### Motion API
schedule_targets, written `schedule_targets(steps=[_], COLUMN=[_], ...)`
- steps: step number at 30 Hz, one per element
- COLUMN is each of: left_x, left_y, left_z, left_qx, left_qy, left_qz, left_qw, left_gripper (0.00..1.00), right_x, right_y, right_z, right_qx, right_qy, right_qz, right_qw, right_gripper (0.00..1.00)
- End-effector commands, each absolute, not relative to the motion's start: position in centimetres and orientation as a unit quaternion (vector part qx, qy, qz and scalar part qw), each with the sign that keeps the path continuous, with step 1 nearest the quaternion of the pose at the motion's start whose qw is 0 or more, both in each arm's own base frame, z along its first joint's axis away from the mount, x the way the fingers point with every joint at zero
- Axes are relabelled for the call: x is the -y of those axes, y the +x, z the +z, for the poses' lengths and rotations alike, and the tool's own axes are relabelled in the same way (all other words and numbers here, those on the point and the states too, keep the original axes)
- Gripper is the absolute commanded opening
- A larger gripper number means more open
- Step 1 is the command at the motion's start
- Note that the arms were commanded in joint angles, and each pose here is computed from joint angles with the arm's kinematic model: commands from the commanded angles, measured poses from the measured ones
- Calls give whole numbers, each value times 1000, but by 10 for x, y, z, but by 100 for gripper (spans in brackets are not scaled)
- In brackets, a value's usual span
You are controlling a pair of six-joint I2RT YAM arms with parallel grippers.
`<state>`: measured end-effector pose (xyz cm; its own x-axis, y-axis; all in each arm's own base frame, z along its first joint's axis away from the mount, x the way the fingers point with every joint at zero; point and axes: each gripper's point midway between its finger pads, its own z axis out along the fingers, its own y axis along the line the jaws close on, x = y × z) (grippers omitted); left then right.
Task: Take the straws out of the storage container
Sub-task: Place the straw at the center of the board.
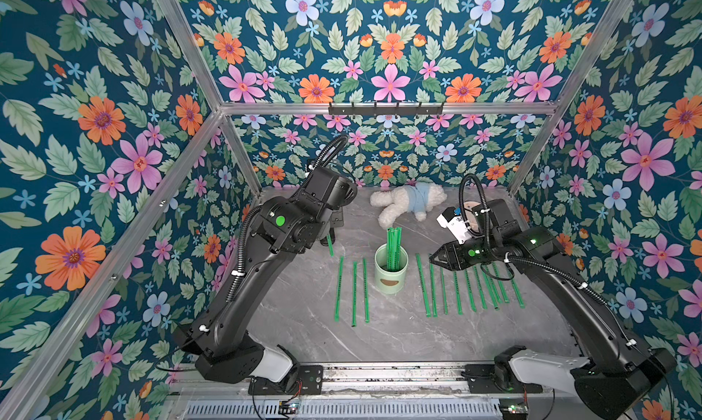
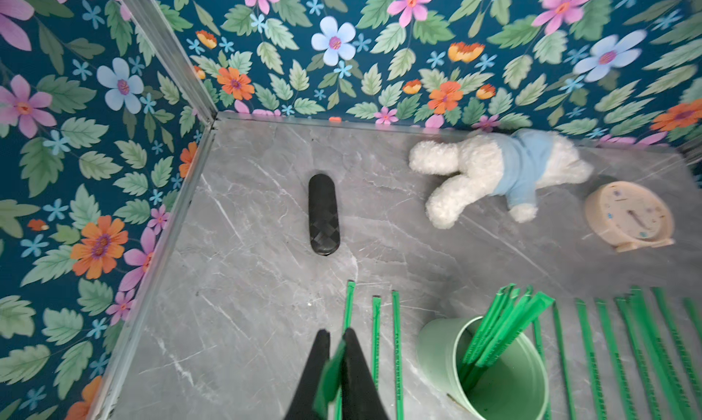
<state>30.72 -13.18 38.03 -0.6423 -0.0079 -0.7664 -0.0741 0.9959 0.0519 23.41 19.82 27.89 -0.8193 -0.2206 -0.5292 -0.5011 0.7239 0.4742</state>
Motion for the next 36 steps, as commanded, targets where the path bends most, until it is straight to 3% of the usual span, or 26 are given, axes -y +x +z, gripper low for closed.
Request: schedule_targets(steps=[1, 9, 15, 28, 36], left_x=[110, 89, 102, 109, 108], left_y=[304, 316, 318, 337, 343], left_z=[329, 187, 112, 65, 58], left_qx=[-938, -981, -989, -992, -992], left_qy=[-21, -23, 7, 13, 13], left_qz=[103, 154, 147, 119, 119], left_qw=[331, 117, 9, -38, -36], left_gripper=[11, 12, 12, 12, 18], right_x=[-202, -202, -201, -200, -201], right_y=[234, 233, 233, 235, 236], right_z=[282, 280, 279, 271, 270], right_qx=[-895, -896, -896, -900, -901], right_qy=[-206, -206, -206, -204, -204], right_qz=[324, 323, 321, 316, 315], right_qw=[227, 225, 226, 220, 218], right_gripper=[42, 42, 42, 42, 42])
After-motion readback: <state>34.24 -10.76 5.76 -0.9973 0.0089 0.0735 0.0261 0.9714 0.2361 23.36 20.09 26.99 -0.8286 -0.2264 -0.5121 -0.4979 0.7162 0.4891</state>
